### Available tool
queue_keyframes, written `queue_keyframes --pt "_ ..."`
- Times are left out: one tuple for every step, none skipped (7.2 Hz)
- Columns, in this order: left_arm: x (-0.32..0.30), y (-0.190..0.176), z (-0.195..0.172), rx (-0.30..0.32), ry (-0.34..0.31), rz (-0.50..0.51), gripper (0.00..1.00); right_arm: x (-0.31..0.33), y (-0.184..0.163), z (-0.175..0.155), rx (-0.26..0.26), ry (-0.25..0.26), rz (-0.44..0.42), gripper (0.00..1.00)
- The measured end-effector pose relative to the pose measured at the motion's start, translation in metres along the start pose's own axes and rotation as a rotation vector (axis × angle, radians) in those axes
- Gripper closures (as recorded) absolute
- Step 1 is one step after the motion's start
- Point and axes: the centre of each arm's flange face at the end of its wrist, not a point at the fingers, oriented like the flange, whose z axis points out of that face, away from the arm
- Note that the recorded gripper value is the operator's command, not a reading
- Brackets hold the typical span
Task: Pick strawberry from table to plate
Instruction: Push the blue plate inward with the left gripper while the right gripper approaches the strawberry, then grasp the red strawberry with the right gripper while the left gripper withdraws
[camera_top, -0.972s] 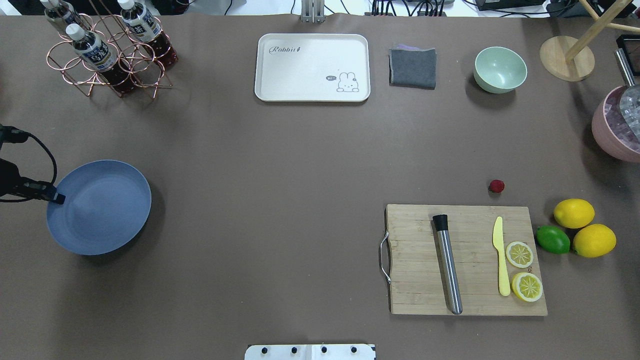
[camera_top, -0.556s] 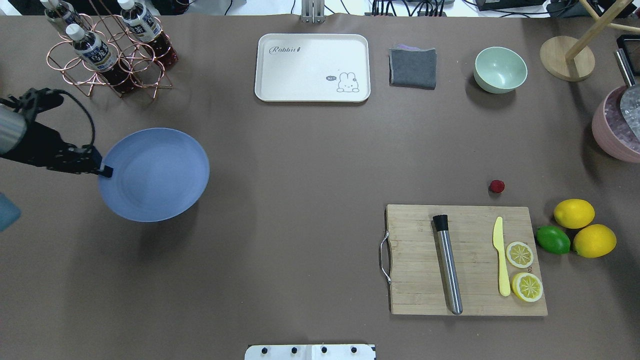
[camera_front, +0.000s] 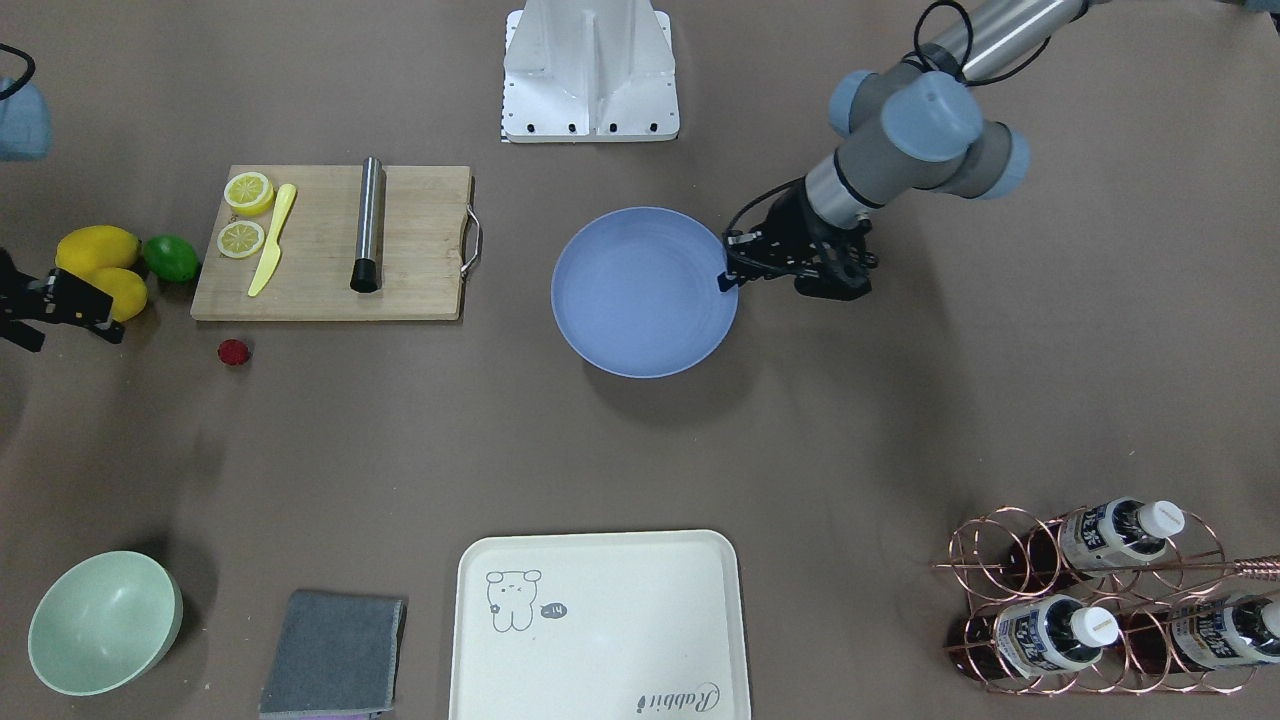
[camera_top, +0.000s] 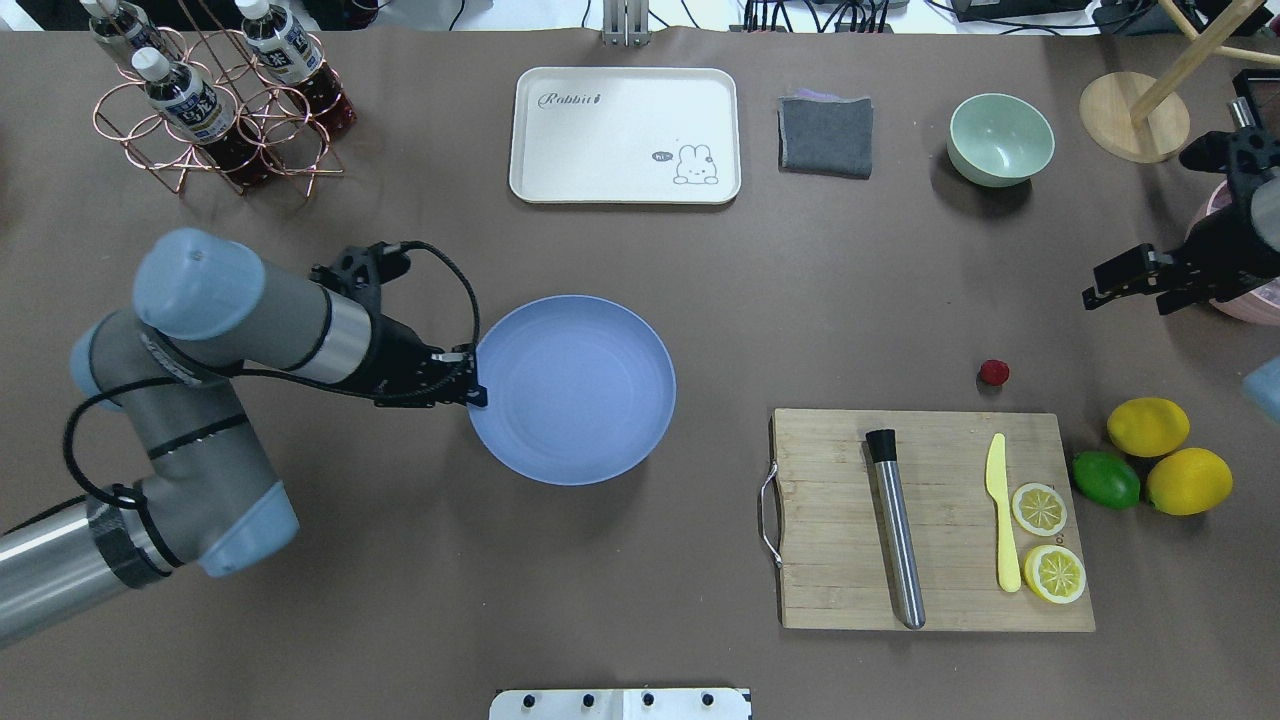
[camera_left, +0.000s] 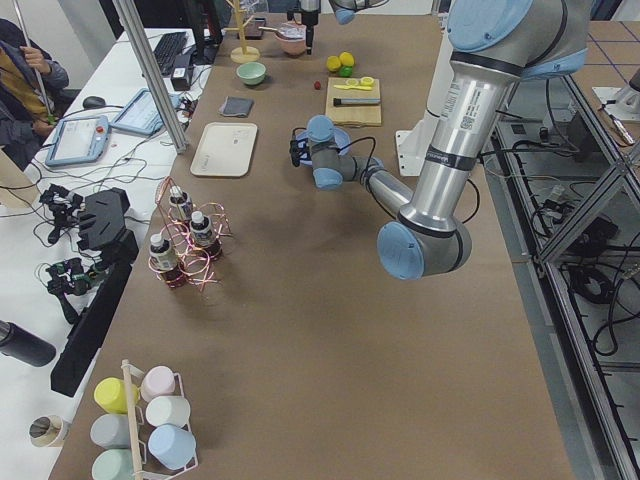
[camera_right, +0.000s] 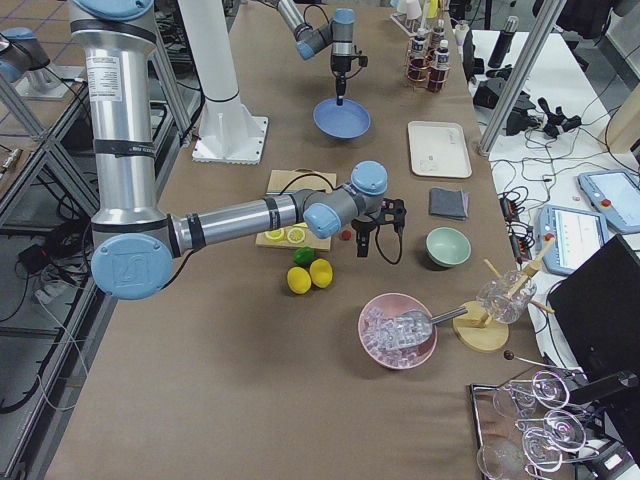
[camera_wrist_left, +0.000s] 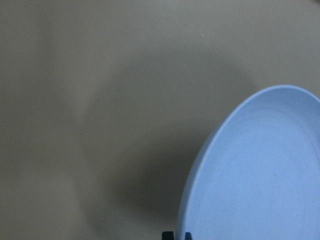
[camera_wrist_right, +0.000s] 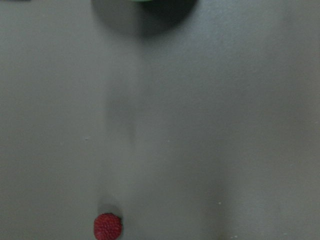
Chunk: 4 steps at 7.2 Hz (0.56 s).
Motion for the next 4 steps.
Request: queue_keyframes --pt "0.014 0.02 0.02 0.011 -0.008 0.005 1.0 -0.027 0.011 0.024 0.002 0.003 0.011 0.02" --pt "0.019 0.035 0.034 0.018 -0.015 0.009 1.0 -0.049 0.021 0.046 0.01 0.016 0.009 0.02" --pt "0.022 0.043 0.042 0.018 -0.019 0.013 1.0 -0.064 0.029 0.067 0.013 0.035 -0.002 0.06" --pt "0.024 0.048 0.047 0.016 -0.019 0.013 1.0 -0.072 0.034 0.085 0.011 0.057 -0.012 0.13"
